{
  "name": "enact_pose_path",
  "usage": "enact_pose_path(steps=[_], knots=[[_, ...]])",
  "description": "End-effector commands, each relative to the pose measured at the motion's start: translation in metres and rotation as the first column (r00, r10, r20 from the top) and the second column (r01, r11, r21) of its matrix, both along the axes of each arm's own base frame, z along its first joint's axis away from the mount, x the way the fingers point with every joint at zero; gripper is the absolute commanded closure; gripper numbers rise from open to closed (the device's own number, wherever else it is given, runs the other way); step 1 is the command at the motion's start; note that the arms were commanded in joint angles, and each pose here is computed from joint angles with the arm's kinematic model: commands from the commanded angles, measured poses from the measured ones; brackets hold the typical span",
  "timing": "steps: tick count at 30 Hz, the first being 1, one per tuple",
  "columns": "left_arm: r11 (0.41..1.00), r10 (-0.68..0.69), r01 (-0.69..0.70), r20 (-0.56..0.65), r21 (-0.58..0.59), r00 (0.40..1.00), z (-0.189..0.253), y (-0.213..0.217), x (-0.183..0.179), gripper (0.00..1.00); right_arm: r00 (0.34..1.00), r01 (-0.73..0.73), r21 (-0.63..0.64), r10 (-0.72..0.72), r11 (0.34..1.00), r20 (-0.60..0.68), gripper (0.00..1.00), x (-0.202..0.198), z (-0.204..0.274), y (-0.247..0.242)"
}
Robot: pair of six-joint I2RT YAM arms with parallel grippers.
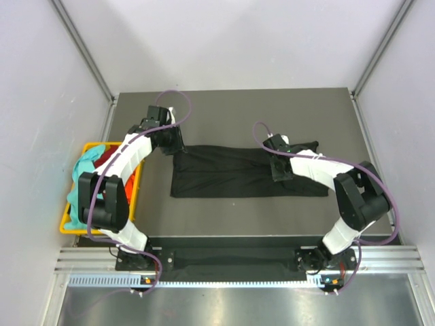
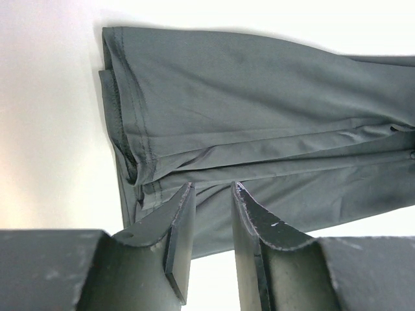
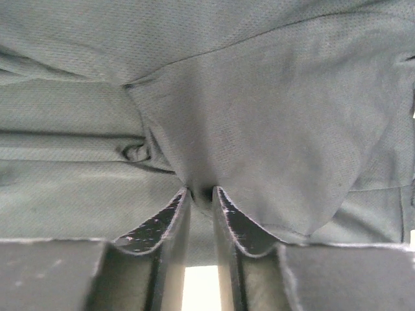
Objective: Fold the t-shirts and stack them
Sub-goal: Fold the tshirt
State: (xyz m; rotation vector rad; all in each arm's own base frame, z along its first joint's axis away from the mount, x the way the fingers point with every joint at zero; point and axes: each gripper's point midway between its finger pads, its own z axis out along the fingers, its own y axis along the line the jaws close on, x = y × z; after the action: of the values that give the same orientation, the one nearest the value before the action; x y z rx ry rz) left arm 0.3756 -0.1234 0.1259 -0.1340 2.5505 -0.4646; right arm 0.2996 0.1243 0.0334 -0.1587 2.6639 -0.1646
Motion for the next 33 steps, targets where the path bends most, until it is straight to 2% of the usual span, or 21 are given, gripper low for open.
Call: enact_pose_path(steps=[1,3,6,11,16,21,25,33], knots=[[1.000,-0.008,0.007,0.035,0.017,0.999,0.007,0.003,0.001,0.66,1.000,-0.001,-0.038,0.002,0.999,0.018,0.84,0.003,-0.002,-0.001],[1.000,-0.006,0.006,0.033,0.022,0.999,0.006,0.004,0.001,0.66,1.000,0.001,-0.033,0.000,0.999,0.028,0.95,0.006,0.003,0.000],[1.000,-0.006,0.006,0.030,0.022,1.000,0.005,0.004,0.001,0.66,0.999,-0.016,-0.011,0.016,1.000,0.034,1.00,0.008,0.013,0.006],[1.000,-0.007,0.006,0.024,0.018,1.000,0.002,0.003,-0.001,0.66,0.998,-0.041,0.094,0.037,0.995,0.046,1.00,0.012,0.036,0.018],[1.000,-0.007,0.007,0.025,0.022,1.000,0.002,0.003,0.000,0.66,1.000,-0.025,0.220,0.028,0.975,-0.007,1.00,0.015,0.030,0.017],[1.000,-0.006,0.006,0.020,0.022,1.000,0.000,0.003,0.001,0.66,1.000,0.011,0.279,-0.005,0.960,-0.023,1.00,0.014,0.027,0.005],[1.000,-0.004,0.004,0.012,0.024,1.000,-0.003,0.003,0.001,0.66,0.999,0.008,0.403,0.006,0.915,-0.032,1.00,0.014,0.032,0.010],[0.999,-0.003,0.003,0.012,0.038,1.000,-0.004,0.005,0.000,0.66,0.999,0.002,0.499,0.020,0.867,-0.040,1.00,0.016,0.042,0.016]])
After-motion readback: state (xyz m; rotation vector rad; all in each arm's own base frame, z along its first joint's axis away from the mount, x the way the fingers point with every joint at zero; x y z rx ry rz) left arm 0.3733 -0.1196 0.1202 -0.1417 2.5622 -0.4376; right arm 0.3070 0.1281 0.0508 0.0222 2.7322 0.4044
